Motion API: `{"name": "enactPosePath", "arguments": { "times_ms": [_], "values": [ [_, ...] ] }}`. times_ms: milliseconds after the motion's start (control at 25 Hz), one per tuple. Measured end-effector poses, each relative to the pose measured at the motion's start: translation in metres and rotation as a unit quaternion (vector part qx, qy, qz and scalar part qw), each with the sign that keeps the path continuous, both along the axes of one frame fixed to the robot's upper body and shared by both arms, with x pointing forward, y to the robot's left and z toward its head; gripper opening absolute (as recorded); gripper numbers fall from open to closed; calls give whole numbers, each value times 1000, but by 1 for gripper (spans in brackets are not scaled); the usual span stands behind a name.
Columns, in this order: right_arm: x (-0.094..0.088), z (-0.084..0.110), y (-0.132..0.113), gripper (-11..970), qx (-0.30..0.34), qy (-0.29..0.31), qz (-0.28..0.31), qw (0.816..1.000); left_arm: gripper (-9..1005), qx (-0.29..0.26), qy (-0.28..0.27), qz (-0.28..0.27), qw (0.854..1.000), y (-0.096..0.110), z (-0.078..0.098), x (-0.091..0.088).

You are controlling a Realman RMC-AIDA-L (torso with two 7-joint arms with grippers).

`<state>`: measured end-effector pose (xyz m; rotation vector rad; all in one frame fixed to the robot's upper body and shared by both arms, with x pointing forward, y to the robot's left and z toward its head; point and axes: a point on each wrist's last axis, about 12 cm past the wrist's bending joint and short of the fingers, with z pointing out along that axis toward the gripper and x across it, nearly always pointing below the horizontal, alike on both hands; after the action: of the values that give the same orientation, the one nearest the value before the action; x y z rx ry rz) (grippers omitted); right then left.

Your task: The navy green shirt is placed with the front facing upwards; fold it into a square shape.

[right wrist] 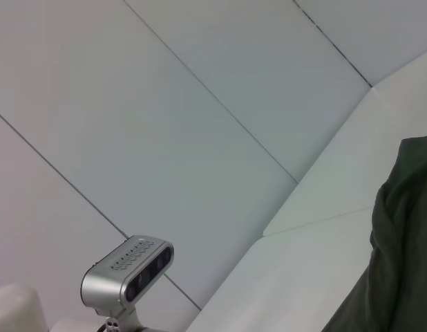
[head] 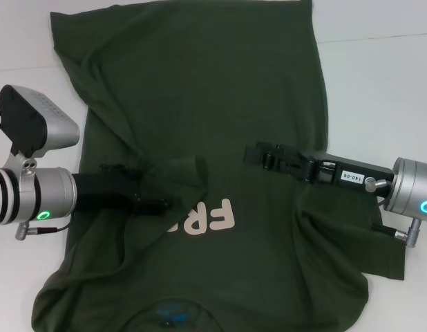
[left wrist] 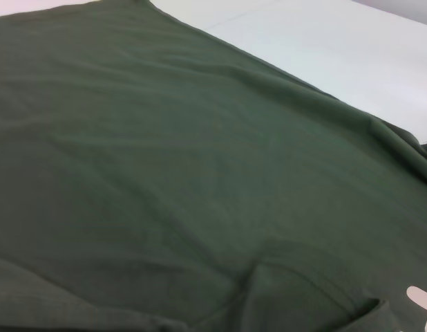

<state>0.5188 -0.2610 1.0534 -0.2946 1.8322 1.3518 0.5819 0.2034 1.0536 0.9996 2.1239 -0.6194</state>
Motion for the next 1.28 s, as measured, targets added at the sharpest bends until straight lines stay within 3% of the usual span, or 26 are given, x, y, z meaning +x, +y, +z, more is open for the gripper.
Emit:
{"name": "enactPosePath", "arguments": {
  "times_ms": [1120, 1280],
  "values": [
    [-1, 0, 0, 746, 1, 0, 0, 1000, 794, -9, 8, -11, 1000, -4, 1, -3],
    [-1, 0, 1, 746, 1, 0, 0, 1000, 635, -8, 9, -12, 1000, -4, 1, -2]
  ]
}}
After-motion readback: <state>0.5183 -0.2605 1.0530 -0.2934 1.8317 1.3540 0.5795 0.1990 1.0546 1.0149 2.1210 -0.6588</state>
